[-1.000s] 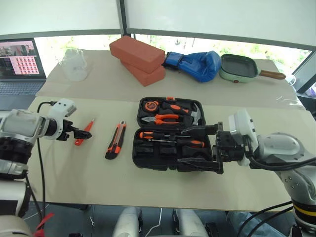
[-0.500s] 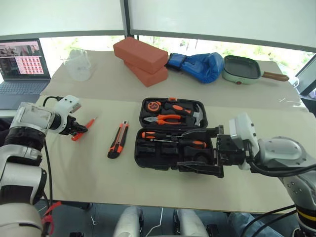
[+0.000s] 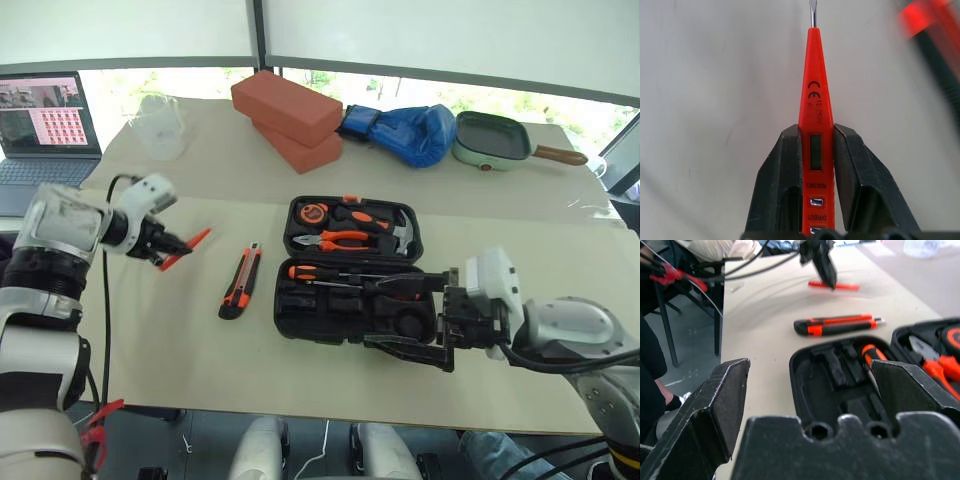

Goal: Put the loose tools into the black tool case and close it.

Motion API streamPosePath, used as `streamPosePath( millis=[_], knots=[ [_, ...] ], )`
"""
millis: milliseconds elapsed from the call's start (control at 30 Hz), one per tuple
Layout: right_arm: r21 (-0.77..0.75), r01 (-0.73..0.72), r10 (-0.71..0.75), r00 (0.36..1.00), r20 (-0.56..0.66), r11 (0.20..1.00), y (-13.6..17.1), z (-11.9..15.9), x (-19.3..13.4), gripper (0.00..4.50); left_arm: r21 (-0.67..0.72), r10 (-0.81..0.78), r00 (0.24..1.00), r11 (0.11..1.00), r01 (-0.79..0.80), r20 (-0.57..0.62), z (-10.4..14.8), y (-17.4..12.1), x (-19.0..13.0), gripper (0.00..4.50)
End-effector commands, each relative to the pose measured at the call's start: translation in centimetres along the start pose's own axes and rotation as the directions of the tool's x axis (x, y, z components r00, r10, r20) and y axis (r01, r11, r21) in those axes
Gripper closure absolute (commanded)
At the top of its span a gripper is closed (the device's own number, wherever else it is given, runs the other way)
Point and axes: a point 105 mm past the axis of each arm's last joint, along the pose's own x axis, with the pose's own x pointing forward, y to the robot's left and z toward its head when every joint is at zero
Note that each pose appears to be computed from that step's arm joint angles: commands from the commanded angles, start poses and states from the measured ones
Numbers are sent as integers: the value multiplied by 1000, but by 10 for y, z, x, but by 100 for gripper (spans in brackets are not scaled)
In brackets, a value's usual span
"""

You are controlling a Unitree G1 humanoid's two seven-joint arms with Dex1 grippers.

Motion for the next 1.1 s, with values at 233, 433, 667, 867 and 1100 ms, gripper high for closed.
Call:
streamPosePath(
  millis=[233,433,667,867,1100],
  knots=[
    [-16,68,-69,997,-33,998,-2,-2,-17,0,521,-318,948,807,277,-11,76,-89,40,407],
    [5,110,-110,993,-39,994,-1,-5,-22,0,551,-405,907,734,398,-115,79,-127,85,407],
    [13,130,-129,991,-35,991,1,-7,-21,0,517,-422,886,724,457,-192,66,-139,99,407],
    [12,143,-142,989,-28,990,0,-6,-20,0,467,-440,876,743,479,-199,65,-147,110,407],
    [12,154,-153,988,-24,988,0,-5,-20,0,480,-409,885,745,464,-221,59,-145,123,407]
  ],
)
